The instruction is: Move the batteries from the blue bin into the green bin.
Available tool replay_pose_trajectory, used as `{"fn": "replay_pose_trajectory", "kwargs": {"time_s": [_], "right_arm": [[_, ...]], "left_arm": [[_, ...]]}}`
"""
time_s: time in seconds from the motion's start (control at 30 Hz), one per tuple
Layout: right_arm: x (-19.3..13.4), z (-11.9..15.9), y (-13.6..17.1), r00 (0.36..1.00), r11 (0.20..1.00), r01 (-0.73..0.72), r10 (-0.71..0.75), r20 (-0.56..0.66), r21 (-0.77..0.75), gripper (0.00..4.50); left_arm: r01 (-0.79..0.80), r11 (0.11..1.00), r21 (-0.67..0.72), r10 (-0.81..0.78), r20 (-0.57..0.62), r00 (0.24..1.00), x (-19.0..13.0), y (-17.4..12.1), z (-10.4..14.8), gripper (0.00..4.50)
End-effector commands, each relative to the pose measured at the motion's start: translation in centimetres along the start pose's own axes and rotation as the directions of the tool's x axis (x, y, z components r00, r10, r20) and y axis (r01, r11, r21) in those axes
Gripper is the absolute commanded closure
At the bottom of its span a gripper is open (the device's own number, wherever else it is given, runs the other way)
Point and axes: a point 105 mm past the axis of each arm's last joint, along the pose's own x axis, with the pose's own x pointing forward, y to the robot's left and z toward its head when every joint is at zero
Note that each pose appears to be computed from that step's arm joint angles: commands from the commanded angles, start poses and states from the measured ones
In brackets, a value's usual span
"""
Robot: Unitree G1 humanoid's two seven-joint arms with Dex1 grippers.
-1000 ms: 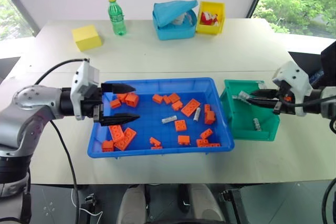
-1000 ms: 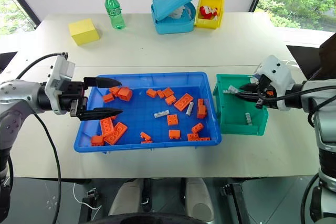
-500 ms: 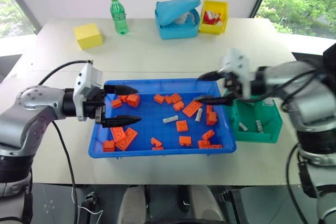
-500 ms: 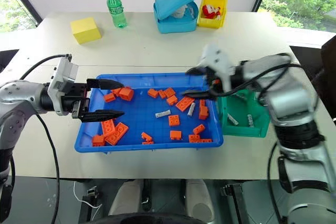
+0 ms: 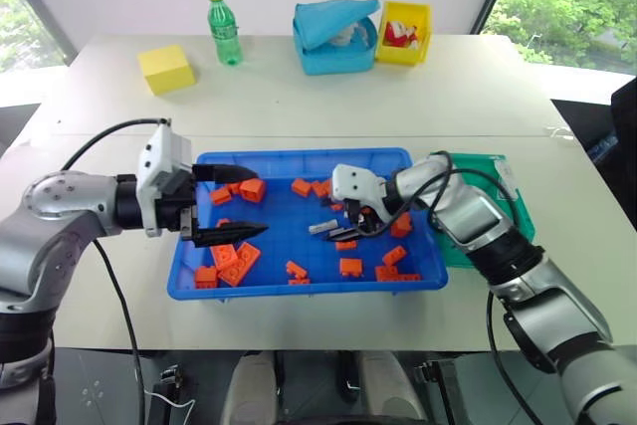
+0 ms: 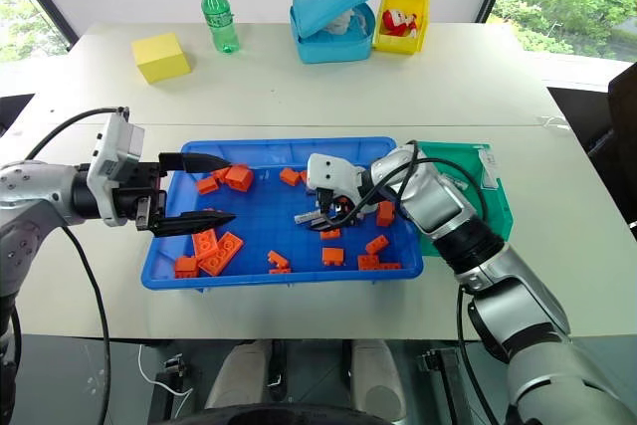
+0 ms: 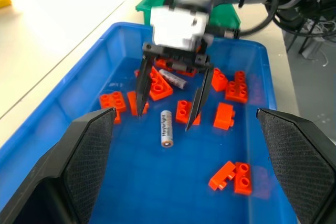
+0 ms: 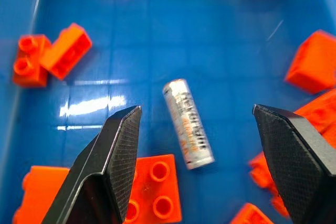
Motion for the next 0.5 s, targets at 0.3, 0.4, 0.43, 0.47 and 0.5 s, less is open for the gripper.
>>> {"fn": "replay_pose_trajectory", "kwargs": {"time_s": [0.3, 0.4, 0.43, 0.47, 0.5], "right_arm": [[-1.2, 2.7, -0.5, 0.995, 0.999, 0.042, -0.04, 0.088, -0.022, 4.44], [-5.3, 5.1, -1.9, 0.975, 0.991, 0.13, -0.136, 0.177, 0.043, 4.44], [-6.8, 5.6, -2.3, 0.965, 0.984, 0.163, -0.174, 0.197, 0.068, 4.44], [-8.7, 5.8, -2.8, 0.952, 0.973, 0.205, -0.223, 0.209, 0.102, 4.44], [-10.4, 6.0, -3.1, 0.94, 0.961, 0.242, -0.267, 0.214, 0.135, 4.44]], "left_arm": [[-0.013, 0.998, 0.066, 0.011, 0.025, 1.0, -0.3, 0.4, 1.8, 0.0], [0.001, 0.998, 0.068, -0.003, 0.032, 0.999, 0.0, 0.6, 1.8, 0.0], [0.005, 0.998, 0.068, -0.007, 0.033, 0.999, 0.1, 0.6, 1.8, 0.0], [0.009, 0.998, 0.067, -0.012, 0.035, 0.999, 0.2, 0.7, 1.7, 0.0], [0.014, 0.998, 0.066, -0.016, 0.036, 0.999, 0.3, 0.7, 1.7, 0.0]]}}
